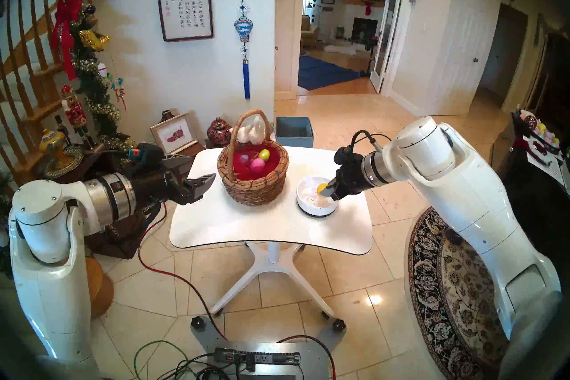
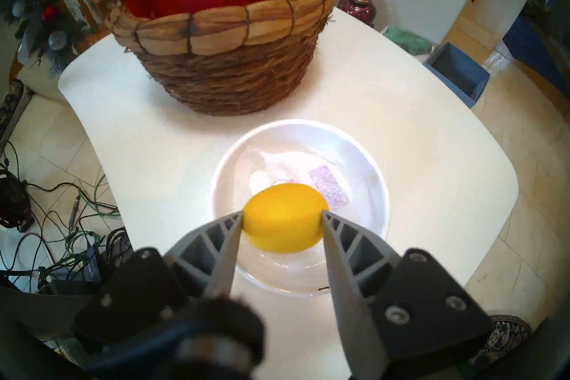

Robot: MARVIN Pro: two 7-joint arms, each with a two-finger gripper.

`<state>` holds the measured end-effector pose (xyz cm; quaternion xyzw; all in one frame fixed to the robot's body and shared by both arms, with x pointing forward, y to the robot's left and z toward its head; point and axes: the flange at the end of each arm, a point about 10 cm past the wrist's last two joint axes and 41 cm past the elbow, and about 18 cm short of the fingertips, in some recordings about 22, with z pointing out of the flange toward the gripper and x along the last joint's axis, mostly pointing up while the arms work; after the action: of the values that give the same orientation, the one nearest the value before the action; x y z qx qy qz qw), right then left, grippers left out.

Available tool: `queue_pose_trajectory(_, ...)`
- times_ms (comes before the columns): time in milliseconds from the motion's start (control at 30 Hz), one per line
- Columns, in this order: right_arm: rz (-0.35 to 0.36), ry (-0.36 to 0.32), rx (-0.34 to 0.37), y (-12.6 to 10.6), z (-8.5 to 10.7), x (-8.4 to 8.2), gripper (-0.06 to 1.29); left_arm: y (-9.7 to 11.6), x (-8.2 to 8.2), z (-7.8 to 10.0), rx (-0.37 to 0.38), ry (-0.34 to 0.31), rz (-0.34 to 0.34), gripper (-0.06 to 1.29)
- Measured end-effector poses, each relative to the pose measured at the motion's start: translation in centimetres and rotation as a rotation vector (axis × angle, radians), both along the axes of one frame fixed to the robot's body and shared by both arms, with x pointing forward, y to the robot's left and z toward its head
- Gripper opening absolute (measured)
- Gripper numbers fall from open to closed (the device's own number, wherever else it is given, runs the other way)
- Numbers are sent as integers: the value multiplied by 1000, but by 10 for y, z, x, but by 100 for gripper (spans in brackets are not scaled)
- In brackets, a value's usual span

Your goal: Put easter egg into basket

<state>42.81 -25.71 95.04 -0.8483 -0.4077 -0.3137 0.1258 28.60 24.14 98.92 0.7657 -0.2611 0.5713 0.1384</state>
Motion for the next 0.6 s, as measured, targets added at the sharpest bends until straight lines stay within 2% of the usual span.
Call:
queue_pose_trajectory(267, 46, -55, 30, 6, 19, -2, 50, 0, 0, 0, 0, 0, 0, 126)
queue_pose_trajectory(600, 142, -180, 88, 25, 44, 7, 50, 0, 0, 0, 0, 0, 0, 126)
